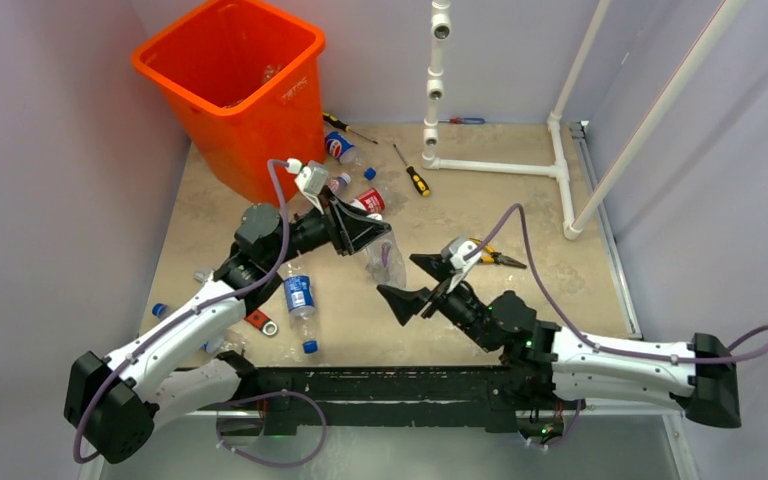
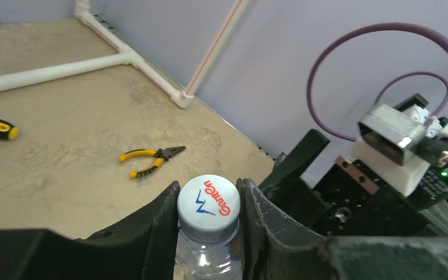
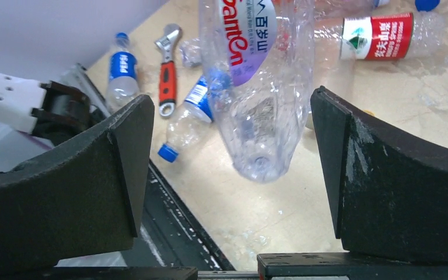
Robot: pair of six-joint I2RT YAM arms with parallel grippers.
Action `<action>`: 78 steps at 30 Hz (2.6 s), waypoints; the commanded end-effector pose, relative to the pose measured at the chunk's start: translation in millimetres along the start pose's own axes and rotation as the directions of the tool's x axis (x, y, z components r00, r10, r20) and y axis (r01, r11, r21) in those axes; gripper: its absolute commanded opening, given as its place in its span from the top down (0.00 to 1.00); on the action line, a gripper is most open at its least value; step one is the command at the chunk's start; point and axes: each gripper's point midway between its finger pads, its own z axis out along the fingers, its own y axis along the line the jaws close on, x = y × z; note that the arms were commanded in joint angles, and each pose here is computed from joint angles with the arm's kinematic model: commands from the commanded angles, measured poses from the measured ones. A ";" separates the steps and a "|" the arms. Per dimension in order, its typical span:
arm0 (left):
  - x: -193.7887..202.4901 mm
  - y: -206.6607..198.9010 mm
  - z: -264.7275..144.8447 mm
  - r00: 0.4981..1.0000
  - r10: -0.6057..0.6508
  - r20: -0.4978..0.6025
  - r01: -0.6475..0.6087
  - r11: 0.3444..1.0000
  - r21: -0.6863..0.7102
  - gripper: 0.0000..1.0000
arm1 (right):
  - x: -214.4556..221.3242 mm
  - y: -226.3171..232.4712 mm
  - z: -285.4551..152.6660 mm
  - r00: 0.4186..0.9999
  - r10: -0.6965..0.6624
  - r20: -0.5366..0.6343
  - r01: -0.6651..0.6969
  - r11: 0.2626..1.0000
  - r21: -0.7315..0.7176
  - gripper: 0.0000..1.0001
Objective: Put the plastic bottles in the bin
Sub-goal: Pick up the plastic bottle from the corner of the board, then place the plastic bottle in the trash bin.
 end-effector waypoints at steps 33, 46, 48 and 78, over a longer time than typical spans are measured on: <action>-448.9 111.8 -122.8 0.392 0.780 0.488 0.175 0.457 -0.872 1.00 | 6.0 5.7 -46.6 0.937 0.342 -0.076 -0.346 0.937 -0.048 0.01; -410.5 258.5 -102.4 0.592 0.597 0.542 0.174 0.562 -0.809 0.80 | 19.4 -10.7 -51.5 0.949 0.304 -0.086 -0.303 0.953 0.020 0.01; -406.7 265.7 -97.3 0.618 0.580 0.530 0.167 0.563 -0.810 0.60 | 20.2 -12.2 -50.8 0.947 0.309 -0.085 -0.307 0.951 0.032 0.01; -69.4 152.9 -85.9 0.994 0.020 0.108 0.067 0.669 -0.740 0.01 | 57.5 -41.3 -12.8 0.967 0.153 -0.202 -0.092 0.955 0.284 0.04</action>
